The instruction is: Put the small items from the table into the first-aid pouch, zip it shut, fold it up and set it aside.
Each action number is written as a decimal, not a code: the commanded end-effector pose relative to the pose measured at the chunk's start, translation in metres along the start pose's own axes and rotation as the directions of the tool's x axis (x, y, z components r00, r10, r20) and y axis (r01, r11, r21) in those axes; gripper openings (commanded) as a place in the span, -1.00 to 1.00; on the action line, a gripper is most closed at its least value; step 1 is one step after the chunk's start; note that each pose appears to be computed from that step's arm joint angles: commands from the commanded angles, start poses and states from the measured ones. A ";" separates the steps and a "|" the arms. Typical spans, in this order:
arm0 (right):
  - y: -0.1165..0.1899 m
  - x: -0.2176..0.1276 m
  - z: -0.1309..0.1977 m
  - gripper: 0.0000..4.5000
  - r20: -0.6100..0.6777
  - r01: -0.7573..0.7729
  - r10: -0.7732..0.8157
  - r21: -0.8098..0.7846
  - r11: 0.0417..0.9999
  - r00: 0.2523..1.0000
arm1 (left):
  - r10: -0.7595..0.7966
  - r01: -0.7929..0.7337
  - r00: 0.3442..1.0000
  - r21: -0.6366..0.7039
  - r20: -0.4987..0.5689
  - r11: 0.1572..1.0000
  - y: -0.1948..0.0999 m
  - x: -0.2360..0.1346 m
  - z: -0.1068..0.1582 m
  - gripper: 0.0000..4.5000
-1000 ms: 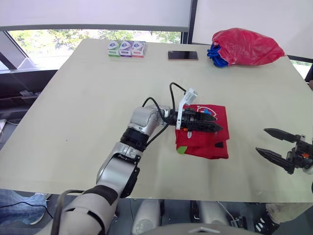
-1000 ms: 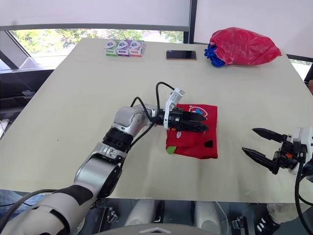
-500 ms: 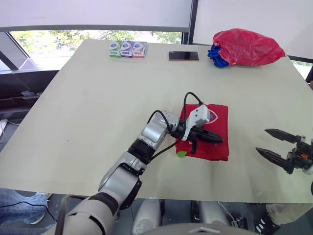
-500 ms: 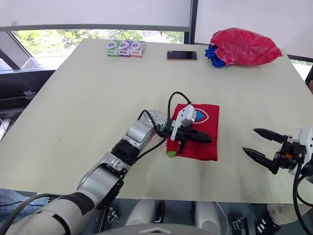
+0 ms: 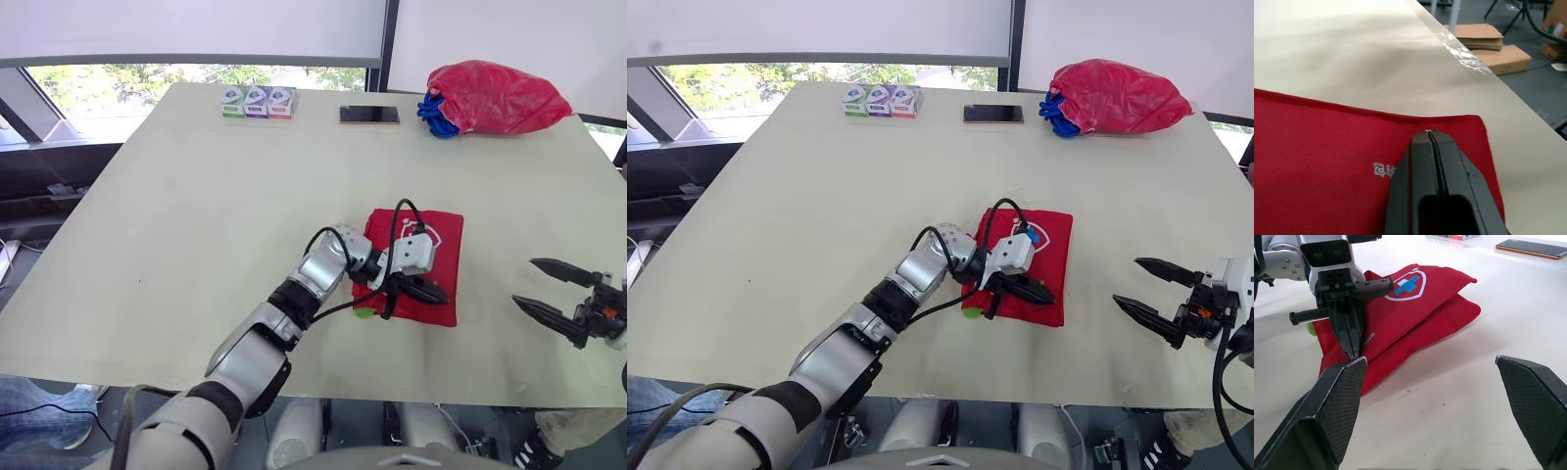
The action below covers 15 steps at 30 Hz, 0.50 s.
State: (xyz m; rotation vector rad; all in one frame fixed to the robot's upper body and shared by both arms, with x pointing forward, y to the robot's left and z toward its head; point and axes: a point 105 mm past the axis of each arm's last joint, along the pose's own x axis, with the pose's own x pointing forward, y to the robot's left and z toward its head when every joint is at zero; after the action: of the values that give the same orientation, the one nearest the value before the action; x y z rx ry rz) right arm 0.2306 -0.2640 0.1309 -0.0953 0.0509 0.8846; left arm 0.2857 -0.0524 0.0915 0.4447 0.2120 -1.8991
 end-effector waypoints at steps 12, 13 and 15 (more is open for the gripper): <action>-0.003 0.002 0.005 1.00 0.020 0.004 -0.003 -0.038 0.999 1.000 | -0.195 0.194 0.980 0.025 0.035 0.981 -0.006 -0.008 0.019 -0.99; -0.002 0.002 0.005 1.00 0.021 0.003 -0.002 -0.037 0.999 1.000 | -0.155 0.153 0.984 0.035 0.085 0.988 0.002 -0.011 0.032 -0.99; -0.002 0.002 0.005 1.00 0.022 0.003 -0.002 -0.037 0.999 1.000 | -0.086 0.080 0.984 0.045 0.157 0.996 0.017 -0.018 0.053 -0.99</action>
State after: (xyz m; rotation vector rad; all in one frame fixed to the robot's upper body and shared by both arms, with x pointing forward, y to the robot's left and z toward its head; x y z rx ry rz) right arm 0.2332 -0.2640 0.1264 -0.0972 0.0531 0.8825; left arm 0.2883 -0.0541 0.1178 0.3699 0.1989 -2.0340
